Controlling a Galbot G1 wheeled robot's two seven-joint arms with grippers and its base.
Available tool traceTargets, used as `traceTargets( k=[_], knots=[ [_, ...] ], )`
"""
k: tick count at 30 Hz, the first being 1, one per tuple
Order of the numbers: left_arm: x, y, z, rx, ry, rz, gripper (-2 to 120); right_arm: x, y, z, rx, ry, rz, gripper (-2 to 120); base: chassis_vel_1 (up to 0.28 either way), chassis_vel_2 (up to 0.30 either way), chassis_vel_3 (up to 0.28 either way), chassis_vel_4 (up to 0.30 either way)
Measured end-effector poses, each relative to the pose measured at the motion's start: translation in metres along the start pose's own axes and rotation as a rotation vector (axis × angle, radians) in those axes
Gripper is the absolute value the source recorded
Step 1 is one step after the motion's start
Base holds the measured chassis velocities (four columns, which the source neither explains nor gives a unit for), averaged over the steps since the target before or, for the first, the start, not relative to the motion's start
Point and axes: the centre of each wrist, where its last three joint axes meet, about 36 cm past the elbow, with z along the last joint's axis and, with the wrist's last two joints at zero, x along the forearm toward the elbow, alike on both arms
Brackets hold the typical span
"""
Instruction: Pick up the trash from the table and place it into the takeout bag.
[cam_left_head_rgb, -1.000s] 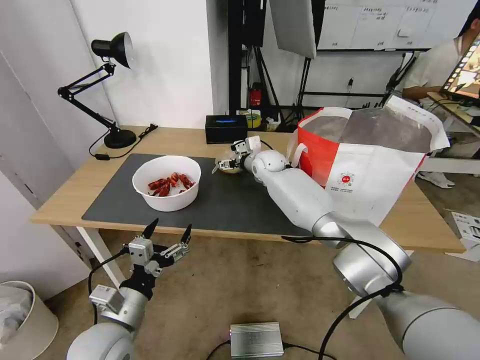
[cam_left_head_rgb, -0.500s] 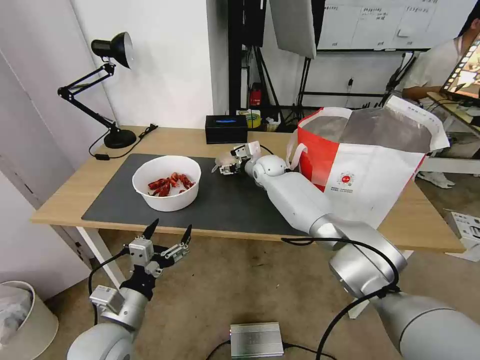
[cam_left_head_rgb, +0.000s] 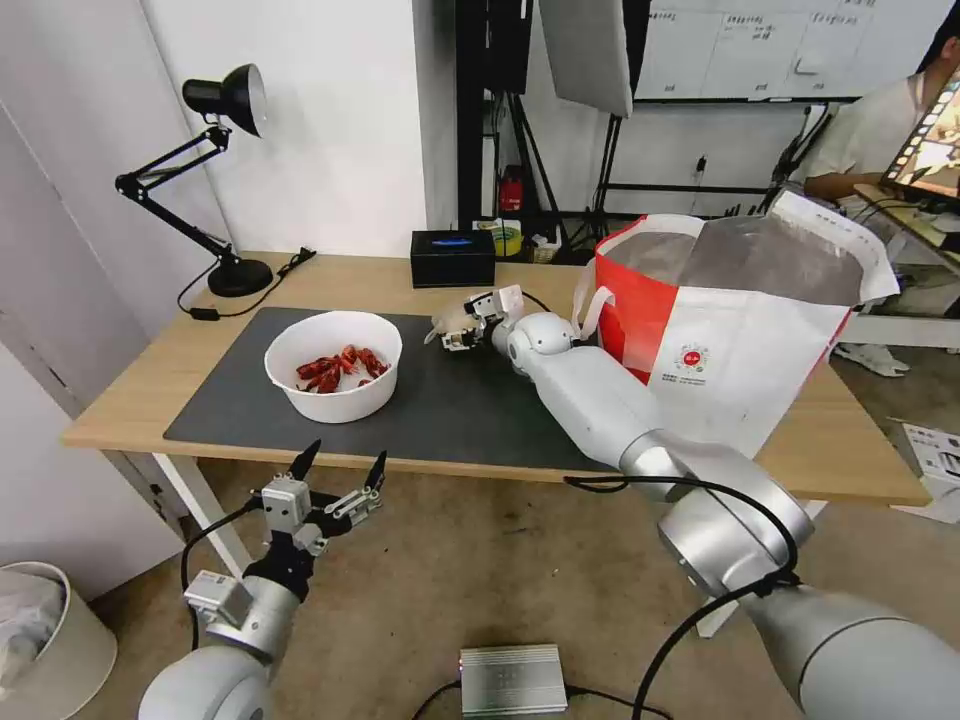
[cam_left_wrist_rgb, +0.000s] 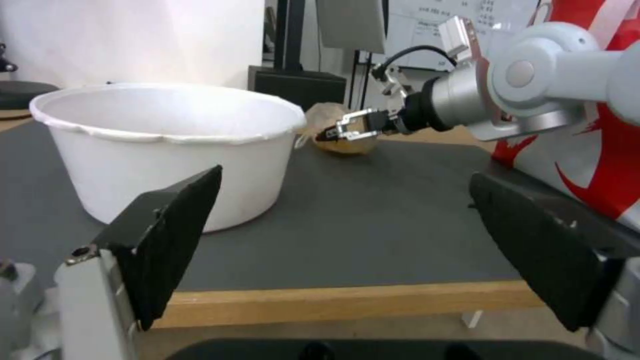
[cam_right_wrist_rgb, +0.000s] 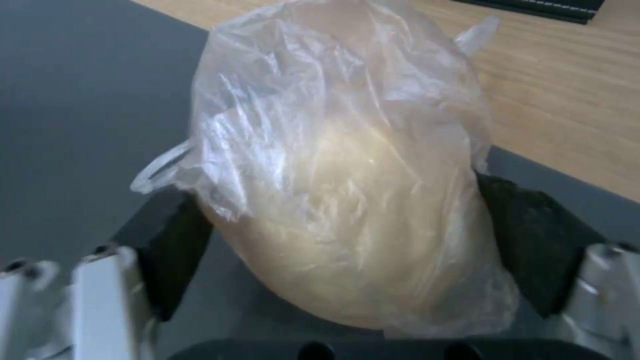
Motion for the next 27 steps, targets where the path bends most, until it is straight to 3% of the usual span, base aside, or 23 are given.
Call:
traceTargets(
  k=[9,11,21,27],
  knots=[
    [-0.0001,-0.0005,0.0019,0.002,0.005,0.001,100,0.0004,0.0011,-0.0015,-0.001,-0.006,0.01,60,0.0,0.0,0.0,0.0],
    [-0.0006,-0.0003,0.0018,0.001,0.004,0.001,100,0.0007,0.0019,-0.0019,-0.001,-0.008,0.009,46,0.0,0.0,0.0,0.0],
    [-0.0007,-0.0004,0.0019,0.001,0.003,0.002,100,0.0043,0.001,-0.0039,-0.009,-0.015,0.007,13,0.0,0.0,0.0,0.0],
    [-0.002,0.0,0.0017,0.0,0.0,0.001,100,0.0074,0.0016,-0.0069,-0.015,-0.02,0.008,4,0.0,0.0,0.0,0.0]
  ],
)
